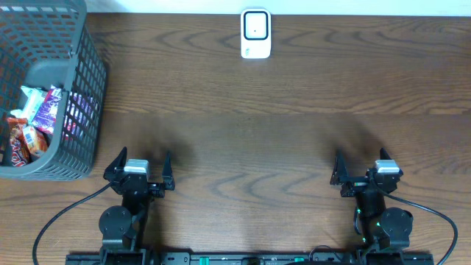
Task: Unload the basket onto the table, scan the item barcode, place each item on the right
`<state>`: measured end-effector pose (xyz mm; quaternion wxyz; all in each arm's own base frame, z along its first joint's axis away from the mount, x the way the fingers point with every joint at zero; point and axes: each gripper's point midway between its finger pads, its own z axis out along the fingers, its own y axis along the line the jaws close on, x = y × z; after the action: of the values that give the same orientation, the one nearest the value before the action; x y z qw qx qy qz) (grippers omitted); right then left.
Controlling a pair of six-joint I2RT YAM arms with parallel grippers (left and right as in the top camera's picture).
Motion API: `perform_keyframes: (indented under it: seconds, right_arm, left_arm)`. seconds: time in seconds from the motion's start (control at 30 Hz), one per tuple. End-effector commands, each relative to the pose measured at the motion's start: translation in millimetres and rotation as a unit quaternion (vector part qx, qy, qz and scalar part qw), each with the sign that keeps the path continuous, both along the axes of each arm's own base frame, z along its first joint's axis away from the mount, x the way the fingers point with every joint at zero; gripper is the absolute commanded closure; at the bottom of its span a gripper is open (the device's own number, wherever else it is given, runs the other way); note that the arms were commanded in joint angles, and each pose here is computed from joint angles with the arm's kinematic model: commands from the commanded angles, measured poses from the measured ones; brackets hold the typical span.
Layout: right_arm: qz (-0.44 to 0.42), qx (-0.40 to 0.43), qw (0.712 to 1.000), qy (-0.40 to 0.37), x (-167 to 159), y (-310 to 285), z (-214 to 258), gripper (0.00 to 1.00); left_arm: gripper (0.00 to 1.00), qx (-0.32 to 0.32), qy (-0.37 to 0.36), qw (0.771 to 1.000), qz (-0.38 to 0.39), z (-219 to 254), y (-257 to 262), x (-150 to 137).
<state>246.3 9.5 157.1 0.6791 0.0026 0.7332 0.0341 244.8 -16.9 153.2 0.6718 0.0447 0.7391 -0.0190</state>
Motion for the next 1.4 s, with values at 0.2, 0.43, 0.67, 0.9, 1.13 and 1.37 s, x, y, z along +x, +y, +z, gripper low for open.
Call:
perform_keyframes:
  seconds: [0.2,0.43,0.67,0.9,1.13,1.37]
  right_arm:
    - [-0.011,0.005,1.000,0.001,-0.1,-4.6,-0.9,0.01]
    - [-0.011,0.005,1.000,0.000,-0.1,-4.6,-0.8,0.01]
    - [-0.011,0.005,1.000,0.000,-0.1,-4.6,-0.8,0.01]
    - [-0.011,0.005,1.000,0.000,-0.1,-4.6,-0.8,0.01]
    - [-0.011,0.005,1.000,0.000,-0.1,-4.6,-0.8,0.01]
    - [-0.011,0.005,1.000,0.000,-0.1,-4.6,-0.8,0.01]
  left_arm:
    - [0.02,-0.075,-0.001,0.980,-0.185,7.7,-63.2,-17.2]
    - [0.02,-0.037,-0.241,0.922,-0.302,120.0,-92.6,-60.7]
    - [0.02,0.016,-0.416,0.894,-0.167,237.1,-53.5,-89.7]
    - [0.03,0.041,-0.184,0.980,-0.066,286.8,-23.9,8.7]
    - [0.02,0.023,0.088,0.983,-0.160,267.7,-53.6,96.1]
    - [0.02,-0.033,0.144,0.988,-0.041,275.6,-5.8,154.0]
